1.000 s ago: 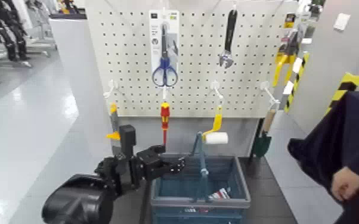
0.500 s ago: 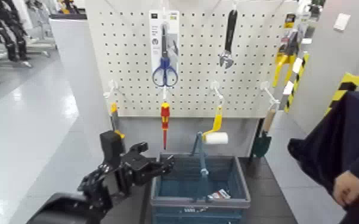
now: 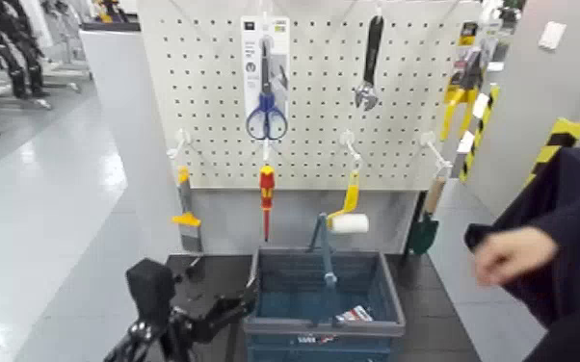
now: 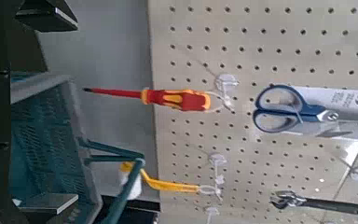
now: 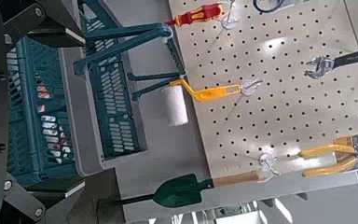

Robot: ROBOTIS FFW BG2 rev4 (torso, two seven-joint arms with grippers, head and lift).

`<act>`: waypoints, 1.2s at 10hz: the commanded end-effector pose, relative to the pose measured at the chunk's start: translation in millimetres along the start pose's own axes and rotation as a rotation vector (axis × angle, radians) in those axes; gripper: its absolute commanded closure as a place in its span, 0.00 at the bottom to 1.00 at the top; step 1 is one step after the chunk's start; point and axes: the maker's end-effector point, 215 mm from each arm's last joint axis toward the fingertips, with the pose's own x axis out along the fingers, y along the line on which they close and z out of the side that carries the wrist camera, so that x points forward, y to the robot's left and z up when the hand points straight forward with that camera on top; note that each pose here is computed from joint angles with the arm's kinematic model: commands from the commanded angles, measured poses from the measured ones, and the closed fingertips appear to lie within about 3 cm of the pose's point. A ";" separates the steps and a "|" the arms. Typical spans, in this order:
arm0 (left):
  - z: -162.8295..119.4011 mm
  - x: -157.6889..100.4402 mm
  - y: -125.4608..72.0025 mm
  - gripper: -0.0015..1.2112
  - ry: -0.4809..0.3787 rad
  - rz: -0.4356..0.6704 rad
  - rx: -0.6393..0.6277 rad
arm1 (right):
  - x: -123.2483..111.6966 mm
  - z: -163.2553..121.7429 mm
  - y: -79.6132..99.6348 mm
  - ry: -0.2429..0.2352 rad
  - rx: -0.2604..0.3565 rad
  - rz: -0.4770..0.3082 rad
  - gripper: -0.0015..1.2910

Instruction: Put the red glue tube into the crate.

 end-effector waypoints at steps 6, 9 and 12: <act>-34.5 -46.3 -12.7 0.05 0.064 0.134 -0.007 | -1.4 1.3 1.6 0.004 -0.002 0.021 0.14; -34.3 -50.9 -10.5 0.08 0.061 0.139 -0.008 | -1.0 0.1 3.7 0.011 0.000 0.029 0.14; -33.7 -51.9 -10.1 0.08 0.054 0.143 -0.011 | 0.2 -2.3 4.5 0.027 -0.001 0.034 0.13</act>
